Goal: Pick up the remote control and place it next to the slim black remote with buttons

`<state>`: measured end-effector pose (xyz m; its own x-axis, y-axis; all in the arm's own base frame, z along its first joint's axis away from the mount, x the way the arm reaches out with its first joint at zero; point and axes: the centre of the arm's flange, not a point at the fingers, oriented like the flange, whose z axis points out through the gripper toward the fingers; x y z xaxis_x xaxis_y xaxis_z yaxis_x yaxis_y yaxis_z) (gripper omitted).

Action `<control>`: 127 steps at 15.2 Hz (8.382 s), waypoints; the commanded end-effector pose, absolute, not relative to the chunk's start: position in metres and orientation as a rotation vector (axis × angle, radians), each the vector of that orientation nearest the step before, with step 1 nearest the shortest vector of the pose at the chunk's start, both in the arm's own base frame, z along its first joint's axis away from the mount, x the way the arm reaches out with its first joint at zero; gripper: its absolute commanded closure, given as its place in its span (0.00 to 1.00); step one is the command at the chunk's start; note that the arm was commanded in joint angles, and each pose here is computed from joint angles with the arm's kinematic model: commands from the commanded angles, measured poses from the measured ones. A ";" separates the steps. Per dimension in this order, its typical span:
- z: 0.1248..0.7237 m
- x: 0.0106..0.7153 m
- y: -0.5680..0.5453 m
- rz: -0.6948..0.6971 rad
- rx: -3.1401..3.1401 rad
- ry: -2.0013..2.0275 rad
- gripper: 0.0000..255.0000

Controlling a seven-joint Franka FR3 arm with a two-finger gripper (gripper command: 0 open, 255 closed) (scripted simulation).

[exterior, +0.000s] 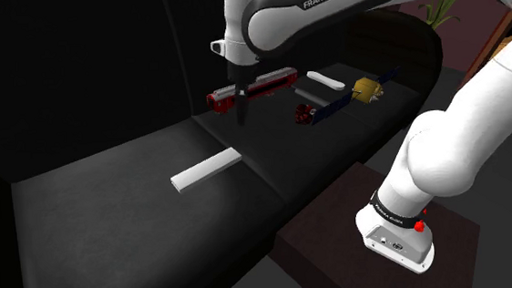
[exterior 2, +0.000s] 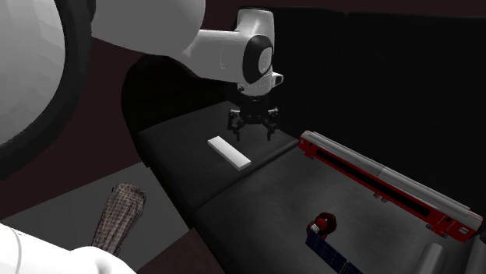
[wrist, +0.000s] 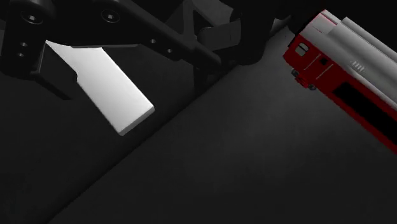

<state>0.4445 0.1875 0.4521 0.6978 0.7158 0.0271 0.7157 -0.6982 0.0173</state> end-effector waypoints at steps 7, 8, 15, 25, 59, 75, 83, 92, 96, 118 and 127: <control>0.393 0.454 0.277 0.015 2.630 1.693 0.00; 0.385 0.453 0.288 0.011 2.592 1.748 0.00; 0.345 0.448 0.315 -0.001 2.491 1.885 0.00; 0.326 0.448 0.315 -0.001 2.491 1.885 0.00; 0.419 0.453 0.249 -0.001 2.491 1.885 1.00; 0.422 0.470 0.039 -0.001 2.491 1.885 1.00; 0.423 0.478 -0.067 -0.001 2.491 1.885 1.00; 0.414 0.485 -0.160 -0.001 2.491 1.885 1.00; 0.393 0.485 -0.160 -0.001 2.491 1.885 1.00; 0.343 0.485 -0.160 -0.001 2.491 1.885 0.00; 0.393 0.485 -0.159 -0.001 2.491 1.885 0.00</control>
